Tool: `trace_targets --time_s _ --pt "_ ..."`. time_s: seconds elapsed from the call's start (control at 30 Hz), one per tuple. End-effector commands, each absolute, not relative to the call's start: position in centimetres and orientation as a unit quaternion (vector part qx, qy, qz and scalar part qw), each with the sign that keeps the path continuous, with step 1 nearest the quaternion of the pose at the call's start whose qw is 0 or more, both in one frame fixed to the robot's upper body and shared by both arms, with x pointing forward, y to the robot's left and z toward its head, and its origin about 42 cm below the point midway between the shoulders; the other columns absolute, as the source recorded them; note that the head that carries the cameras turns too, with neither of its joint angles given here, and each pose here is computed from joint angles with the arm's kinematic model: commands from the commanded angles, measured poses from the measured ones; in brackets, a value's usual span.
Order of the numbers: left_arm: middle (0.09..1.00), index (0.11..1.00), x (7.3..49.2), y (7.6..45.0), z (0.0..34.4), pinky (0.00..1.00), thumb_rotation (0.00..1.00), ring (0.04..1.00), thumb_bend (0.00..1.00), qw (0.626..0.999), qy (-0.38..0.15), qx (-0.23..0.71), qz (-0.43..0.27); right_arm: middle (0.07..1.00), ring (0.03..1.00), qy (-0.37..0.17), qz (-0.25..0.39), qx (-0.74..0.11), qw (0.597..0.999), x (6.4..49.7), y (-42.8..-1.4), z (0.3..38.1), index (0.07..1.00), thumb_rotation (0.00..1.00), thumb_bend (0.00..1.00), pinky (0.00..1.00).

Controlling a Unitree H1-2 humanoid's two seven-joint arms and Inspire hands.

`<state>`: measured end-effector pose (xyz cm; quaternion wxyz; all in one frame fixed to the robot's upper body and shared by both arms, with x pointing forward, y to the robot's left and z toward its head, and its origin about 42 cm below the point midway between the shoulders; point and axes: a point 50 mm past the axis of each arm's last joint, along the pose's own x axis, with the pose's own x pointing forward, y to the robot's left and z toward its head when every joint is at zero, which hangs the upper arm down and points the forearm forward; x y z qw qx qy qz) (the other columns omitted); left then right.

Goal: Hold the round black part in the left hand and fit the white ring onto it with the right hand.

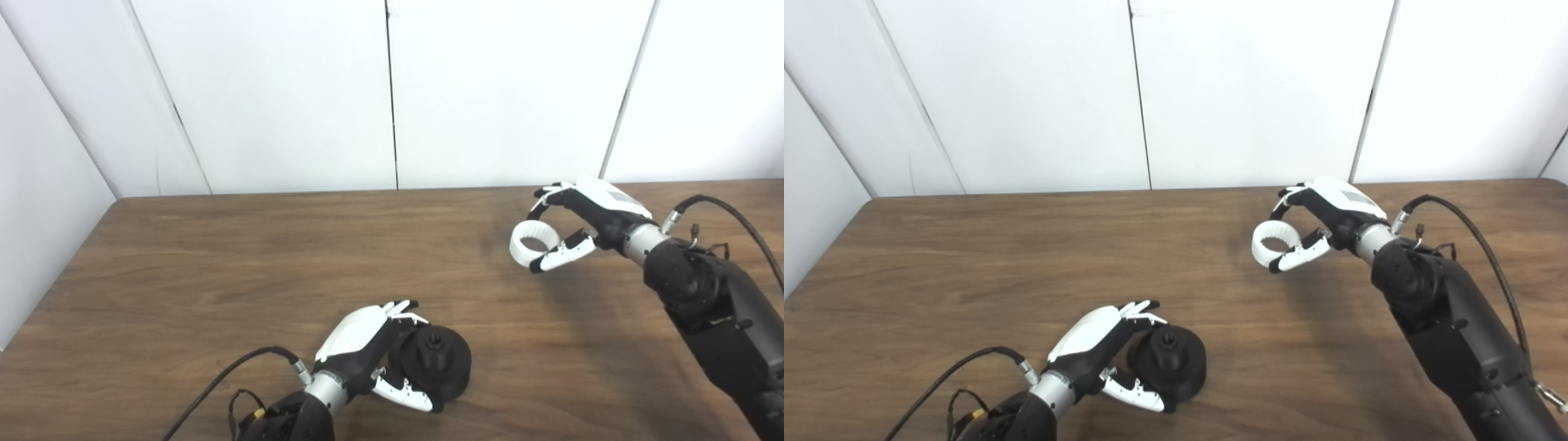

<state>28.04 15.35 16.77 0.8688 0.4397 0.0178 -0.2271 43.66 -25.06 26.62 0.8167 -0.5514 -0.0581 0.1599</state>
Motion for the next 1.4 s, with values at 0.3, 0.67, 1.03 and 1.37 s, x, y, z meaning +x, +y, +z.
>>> trace_targets --time_s 0.3,0.67,1.03,1.37 --pt "0.984 0.728 28.7 15.5 17.4 1.00 0.26 1.000 0.93 0.871 0.009 0.443 -0.212 0.891 0.958 -0.136 0.162 -0.558 0.802 40.8 -23.3 31.1 0.613 0.24 0.78 0.82" --pt "0.983 0.724 28.9 15.5 17.2 1.00 0.25 1.000 0.94 0.872 0.009 0.442 -0.212 0.895 0.963 -0.174 0.198 -0.532 0.805 38.1 -21.0 32.2 0.605 0.23 0.77 0.83" --pt "0.982 0.719 29.1 15.7 17.2 0.97 0.25 1.000 0.94 0.871 0.007 0.443 -0.210 0.895 0.963 -0.201 0.212 -0.518 0.804 36.8 -19.7 32.1 0.589 0.21 0.77 0.82" --pt "0.984 0.717 29.2 15.7 17.3 0.97 0.25 1.000 0.94 0.872 0.006 0.442 -0.210 0.888 0.959 -0.211 0.240 -0.510 0.799 35.2 -18.1 32.2 0.492 0.15 0.52 0.84"
